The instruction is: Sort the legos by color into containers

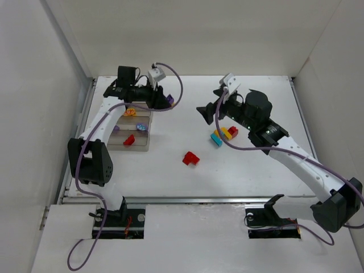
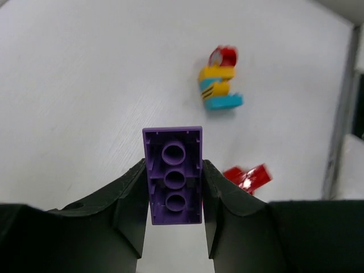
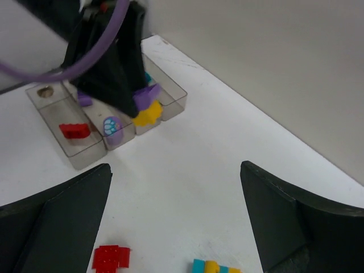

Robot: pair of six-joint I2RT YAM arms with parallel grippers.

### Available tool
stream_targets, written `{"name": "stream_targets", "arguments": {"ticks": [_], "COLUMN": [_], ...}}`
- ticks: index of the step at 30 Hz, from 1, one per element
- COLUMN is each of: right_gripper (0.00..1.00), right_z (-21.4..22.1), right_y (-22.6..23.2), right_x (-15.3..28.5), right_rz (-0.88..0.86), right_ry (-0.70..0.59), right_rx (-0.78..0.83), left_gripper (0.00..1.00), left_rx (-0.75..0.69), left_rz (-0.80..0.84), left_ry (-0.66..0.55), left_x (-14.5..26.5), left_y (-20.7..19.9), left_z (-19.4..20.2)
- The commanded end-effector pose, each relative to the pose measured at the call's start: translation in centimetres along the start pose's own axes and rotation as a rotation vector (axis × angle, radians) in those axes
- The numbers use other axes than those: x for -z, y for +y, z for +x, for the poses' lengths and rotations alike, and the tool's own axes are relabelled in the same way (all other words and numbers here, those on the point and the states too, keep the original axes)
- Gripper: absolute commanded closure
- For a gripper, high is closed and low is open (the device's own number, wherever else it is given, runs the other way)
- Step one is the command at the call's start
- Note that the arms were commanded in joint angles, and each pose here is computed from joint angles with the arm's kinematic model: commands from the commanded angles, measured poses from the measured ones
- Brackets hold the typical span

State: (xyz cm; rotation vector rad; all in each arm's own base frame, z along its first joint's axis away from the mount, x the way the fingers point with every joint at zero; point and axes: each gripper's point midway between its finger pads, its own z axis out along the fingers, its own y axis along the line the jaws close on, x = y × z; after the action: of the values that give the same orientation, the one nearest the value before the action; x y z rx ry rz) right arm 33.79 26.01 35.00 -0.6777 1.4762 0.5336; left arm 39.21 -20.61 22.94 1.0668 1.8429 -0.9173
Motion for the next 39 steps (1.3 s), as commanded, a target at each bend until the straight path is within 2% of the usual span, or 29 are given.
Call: {"name": "stream_targets", "arguments": {"ticks": [1,3,6,7,11,19,23,25,28,32,35,38,39], "right_gripper": [0.0,0.0,0.0,0.0,0.0,0.0,0.0,0.03,0.11,0.37,0.45,0.64,0.78], "right_z": [-1.1,-1.7,-3.3,-4.1,-4.7,-6.2,-6.4,-6.9,-7.1,-7.5,-8.1,-8.6,-8.6], "right_y": [3.2,4.7,6.4,6.2,5.2,4.6,4.6,4.5,4.7,4.5,4.4,4.8,4.8], "right_x": [-0.2,-0.6,-1.0,-1.1,-1.8,-2.2,-2.4,-2.4,-2.6,-3.1,-3.0,-3.2,-3.2], "right_rz": [-0.144,-0.201,-0.251,-0.241,-0.155,-0.101,-0.1,-0.098,-0.106,-0.095,-0.092,-0.114,-0.114], "right_ry": [-0.055,-0.083,-0.171,-0.206,-0.199,-0.224,-0.225,-0.234,-0.24,-0.243,-0.253,-0.27,-0.27], "right_rx": [0.181,0.214,0.27,0.307,0.339,0.402,0.402,0.403,0.404,0.404,0.405,0.418,0.418], "left_gripper": [1.0,1.0,1.0,1.0,1.0,1.0,1.0,1.0,1.0,1.0,1.0,1.0,1.0], "left_rx": [0.144,0.197,0.264,0.292,0.302,0.254,0.278,0.277,0.267,0.267,0.263,0.262,0.262], "left_rz": [0.195,0.238,0.313,0.332,0.363,0.437,0.438,0.436,0.443,0.443,0.458,0.459,0.459], "left_ry": [-0.229,-0.317,-0.349,-0.374,-0.398,-0.39,-0.38,-0.378,-0.376,-0.376,-0.367,-0.367,-0.367], "left_x": [1.7,2.7,3.3,3.9,4.5,5.1,4.6,4.4,4.2,4.2,4.1,4.1,4.1], "left_y": [-5.5,-6.8,-8.6,-9.2,-10.6,-13.8,-13.9,-13.8,-14.1,-14.1,-14.5,-14.5,-14.5], "left_z": [-7.7,-10.5,-11.7,-12.7,-14.8,-16.3,-15.5,-15.2,-15.2,-15.2,-15.2,-15.2,-15.2]}}
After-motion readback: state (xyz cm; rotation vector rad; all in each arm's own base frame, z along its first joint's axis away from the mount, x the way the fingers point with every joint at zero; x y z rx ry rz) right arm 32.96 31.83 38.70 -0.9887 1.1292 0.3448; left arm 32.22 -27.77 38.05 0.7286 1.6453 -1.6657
